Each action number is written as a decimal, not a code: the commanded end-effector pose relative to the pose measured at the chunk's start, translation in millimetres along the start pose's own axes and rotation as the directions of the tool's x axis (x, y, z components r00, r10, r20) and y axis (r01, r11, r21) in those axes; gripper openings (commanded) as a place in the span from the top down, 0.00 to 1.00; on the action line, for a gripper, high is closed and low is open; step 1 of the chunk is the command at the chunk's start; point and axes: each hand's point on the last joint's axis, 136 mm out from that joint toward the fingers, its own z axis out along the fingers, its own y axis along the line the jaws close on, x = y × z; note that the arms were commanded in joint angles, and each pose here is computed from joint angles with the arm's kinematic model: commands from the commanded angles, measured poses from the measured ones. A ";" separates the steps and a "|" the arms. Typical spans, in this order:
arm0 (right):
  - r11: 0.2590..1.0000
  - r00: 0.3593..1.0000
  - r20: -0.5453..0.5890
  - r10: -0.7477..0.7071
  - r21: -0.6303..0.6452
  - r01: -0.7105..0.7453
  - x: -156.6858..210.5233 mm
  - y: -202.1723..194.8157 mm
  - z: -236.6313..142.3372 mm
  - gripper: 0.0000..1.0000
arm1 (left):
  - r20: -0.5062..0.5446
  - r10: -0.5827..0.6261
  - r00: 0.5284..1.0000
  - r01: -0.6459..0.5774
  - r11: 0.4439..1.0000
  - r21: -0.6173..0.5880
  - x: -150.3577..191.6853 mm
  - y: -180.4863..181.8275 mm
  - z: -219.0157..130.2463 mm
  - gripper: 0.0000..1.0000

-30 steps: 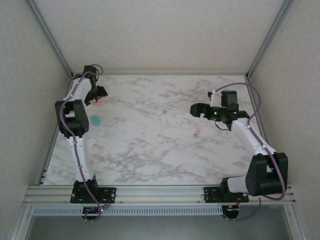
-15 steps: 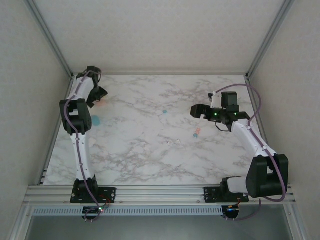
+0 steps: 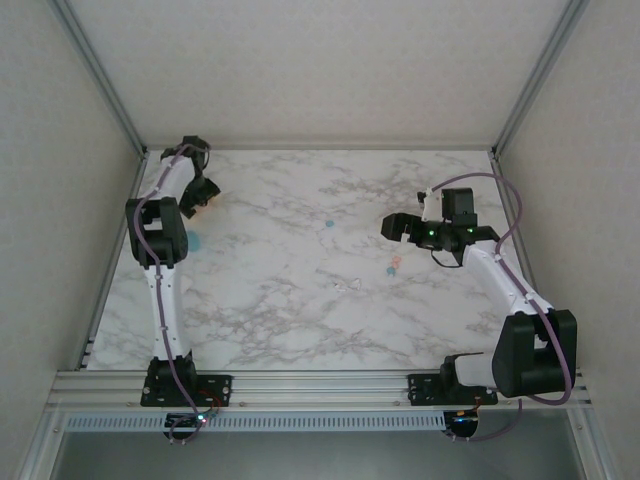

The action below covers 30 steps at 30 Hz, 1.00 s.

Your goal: Insert wireless bluetooth earbuds into charging case

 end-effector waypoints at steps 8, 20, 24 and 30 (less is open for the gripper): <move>1.000 1.000 0.011 -0.003 0.005 0.003 4.5 1.4 -2.6 0.01 | -0.024 -0.010 1.000 0.010 1.000 -0.023 10.2 4.6 3.3 0.41; 1.000 1.000 0.003 0.011 0.018 -0.011 5.6 -1.6 -2.1 0.01 | -0.011 0.047 0.999 -0.047 0.998 -0.029 13.4 3.9 -7.0 0.49; 1.000 1.000 0.005 0.014 0.024 -0.014 6.3 -3.2 -1.5 0.01 | -0.014 0.072 0.997 -0.073 0.997 -0.028 22.0 3.3 -8.2 0.52; 1.000 1.000 0.004 0.016 0.017 -0.016 8.4 -2.8 -0.8 0.01 | -0.023 0.095 0.995 -0.096 0.995 -0.027 32.5 5.3 -11.0 0.55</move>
